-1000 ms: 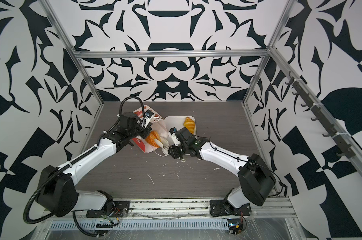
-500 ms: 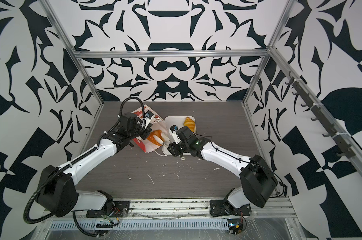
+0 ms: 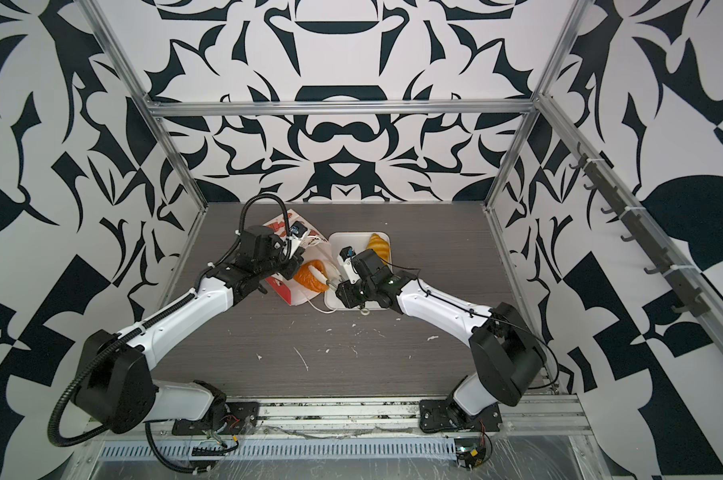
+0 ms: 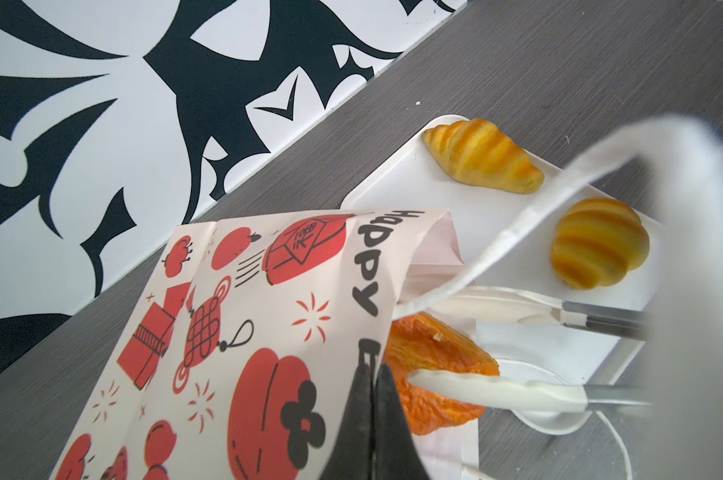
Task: Take the fake bread out of the paper bag
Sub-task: 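Pull the orange bread out of the bag mouth with the tongs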
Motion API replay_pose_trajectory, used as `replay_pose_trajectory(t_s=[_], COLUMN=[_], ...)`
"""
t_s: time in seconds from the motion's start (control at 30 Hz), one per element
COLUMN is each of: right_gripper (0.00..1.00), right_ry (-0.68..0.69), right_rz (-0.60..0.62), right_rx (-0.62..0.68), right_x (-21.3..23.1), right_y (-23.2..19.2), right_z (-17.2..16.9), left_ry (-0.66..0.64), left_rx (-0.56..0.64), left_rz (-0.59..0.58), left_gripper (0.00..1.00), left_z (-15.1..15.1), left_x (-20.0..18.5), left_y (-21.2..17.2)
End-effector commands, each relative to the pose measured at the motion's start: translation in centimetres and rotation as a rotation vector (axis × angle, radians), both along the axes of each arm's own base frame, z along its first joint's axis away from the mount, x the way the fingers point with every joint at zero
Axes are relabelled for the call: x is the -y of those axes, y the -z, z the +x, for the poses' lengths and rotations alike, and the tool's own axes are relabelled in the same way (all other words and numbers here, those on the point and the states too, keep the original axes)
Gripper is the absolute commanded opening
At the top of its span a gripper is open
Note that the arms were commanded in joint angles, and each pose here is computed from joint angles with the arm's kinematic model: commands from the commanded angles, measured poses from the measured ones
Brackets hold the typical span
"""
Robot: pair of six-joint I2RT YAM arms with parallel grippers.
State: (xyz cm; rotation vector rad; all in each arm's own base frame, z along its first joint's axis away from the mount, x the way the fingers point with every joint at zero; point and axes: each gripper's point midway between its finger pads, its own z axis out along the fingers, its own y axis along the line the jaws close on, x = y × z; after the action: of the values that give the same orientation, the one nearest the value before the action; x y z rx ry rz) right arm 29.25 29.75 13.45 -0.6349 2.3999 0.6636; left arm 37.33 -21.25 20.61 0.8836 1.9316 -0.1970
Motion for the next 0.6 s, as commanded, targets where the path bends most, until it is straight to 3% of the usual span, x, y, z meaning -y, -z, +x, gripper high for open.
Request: replay_pose_trajectory(t_s=[0.0,0.3,0.57], right_gripper=[0.49,0.51,0.53], right_ry=[-0.021,-0.060,-0.115], right_rz=[0.053,0.050,-0.027], right_rx=[0.089,0.074,0.081], right_x=[-0.7,-1.6,-2.3], right_y=[-2.8,-2.1,-0.3], right_z=[0.9,0.8,0.0], left_ry=[0.008,0.010,0.008], left_rx=[-0.006,-0.006,-0.009], left_rz=[-0.018,-0.023,-0.024], left_gripper=[0.00,0.00,0.00], left_z=[0.1,0.3,0.4], left_x=[0.4,0.5,0.6], left_y=[0.4,0.5,0.5])
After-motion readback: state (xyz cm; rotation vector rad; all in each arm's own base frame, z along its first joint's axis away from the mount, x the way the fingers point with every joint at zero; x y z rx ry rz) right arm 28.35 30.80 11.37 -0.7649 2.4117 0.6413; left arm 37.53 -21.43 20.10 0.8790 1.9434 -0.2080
